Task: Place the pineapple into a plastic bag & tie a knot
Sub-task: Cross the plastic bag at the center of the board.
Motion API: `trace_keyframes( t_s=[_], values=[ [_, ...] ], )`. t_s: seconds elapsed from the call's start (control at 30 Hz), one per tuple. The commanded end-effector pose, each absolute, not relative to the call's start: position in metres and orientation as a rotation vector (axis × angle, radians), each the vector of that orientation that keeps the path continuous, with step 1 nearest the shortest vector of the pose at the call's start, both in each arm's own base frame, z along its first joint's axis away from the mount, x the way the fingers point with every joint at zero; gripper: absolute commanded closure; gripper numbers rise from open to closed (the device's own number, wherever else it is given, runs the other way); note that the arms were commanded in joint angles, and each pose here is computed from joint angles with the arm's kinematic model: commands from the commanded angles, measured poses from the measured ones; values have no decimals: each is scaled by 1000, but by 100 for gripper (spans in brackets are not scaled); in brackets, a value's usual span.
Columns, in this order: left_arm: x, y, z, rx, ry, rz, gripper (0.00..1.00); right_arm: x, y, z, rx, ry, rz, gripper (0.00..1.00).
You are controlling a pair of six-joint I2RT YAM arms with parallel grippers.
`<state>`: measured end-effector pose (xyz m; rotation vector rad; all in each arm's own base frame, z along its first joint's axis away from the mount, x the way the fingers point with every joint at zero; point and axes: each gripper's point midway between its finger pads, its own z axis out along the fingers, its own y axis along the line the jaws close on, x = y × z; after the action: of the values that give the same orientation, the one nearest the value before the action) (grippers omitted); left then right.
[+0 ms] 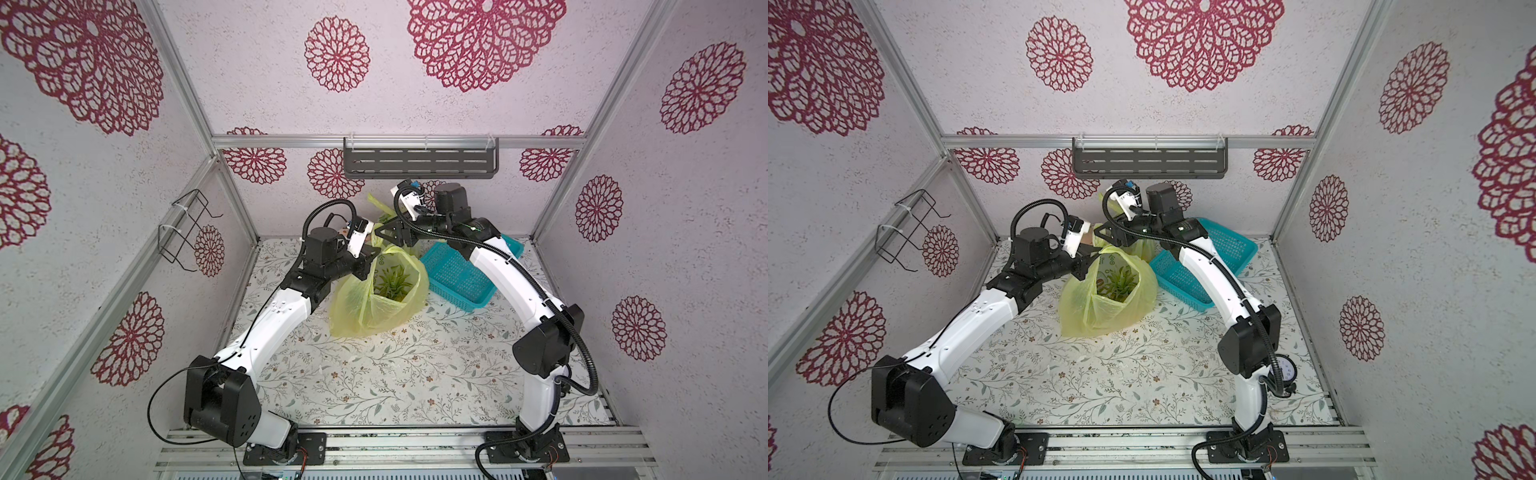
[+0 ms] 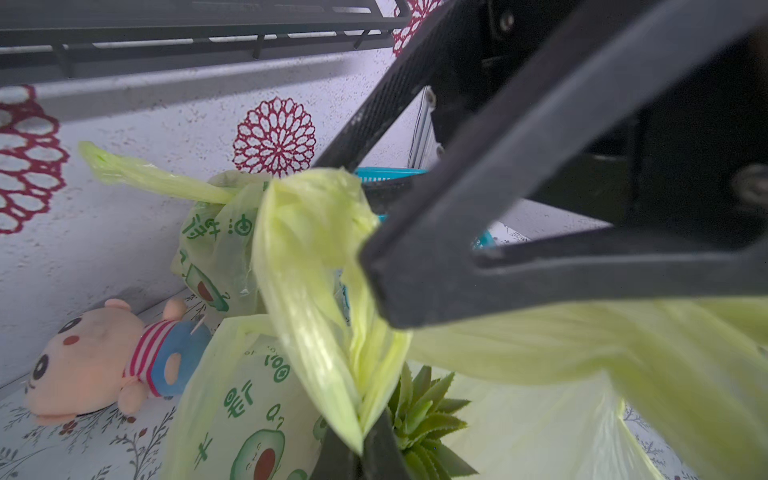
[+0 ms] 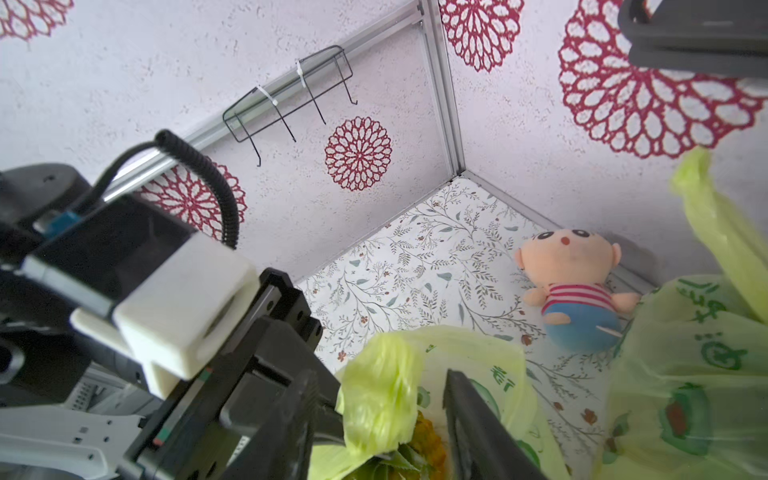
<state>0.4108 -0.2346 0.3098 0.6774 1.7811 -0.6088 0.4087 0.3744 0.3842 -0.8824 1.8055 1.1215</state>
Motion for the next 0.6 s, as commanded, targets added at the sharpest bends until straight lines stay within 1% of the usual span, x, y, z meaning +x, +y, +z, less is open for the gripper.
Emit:
trace_keyframes(
  t_s=[0.0,0.07,0.1,0.13,0.17,0.2,0.23,0.27,0.3,0.33,0.43,0.5,0.57],
  values=[
    [407,-240,318,726,1752,-617,100,406,375,402,-882,1767,1144,57],
    [407,-240,318,726,1755,-616,100,405,376,402,-887,1767,1152,65],
    [407,-240,318,726,1757,-617,100,405,376,402,-889,1767,1158,72],
    [407,-239,318,724,1760,-614,100,402,377,402,-898,1764,1170,84],
    [407,-239,318,722,1762,-610,100,401,377,404,-905,1755,1181,93],
    [407,-237,318,714,1771,-601,100,401,377,405,-902,1754,1190,100],
    [407,-234,318,699,1786,-588,98,400,377,408,-895,1750,1191,100],
    [406,-230,318,686,1799,-575,92,402,375,409,-886,1749,1187,100],
    [402,-226,318,677,1813,-560,84,404,373,409,-868,1751,1175,100],
    [398,-222,317,667,1821,-546,73,408,370,410,-844,1753,1165,100],
    [381,-209,321,646,1810,-512,47,415,362,412,-785,1754,1175,100],
    [367,-204,324,641,1796,-510,37,416,360,411,-770,1756,1180,100],
    [355,-202,326,646,1787,-518,30,416,359,410,-768,1758,1183,100]
  ],
)
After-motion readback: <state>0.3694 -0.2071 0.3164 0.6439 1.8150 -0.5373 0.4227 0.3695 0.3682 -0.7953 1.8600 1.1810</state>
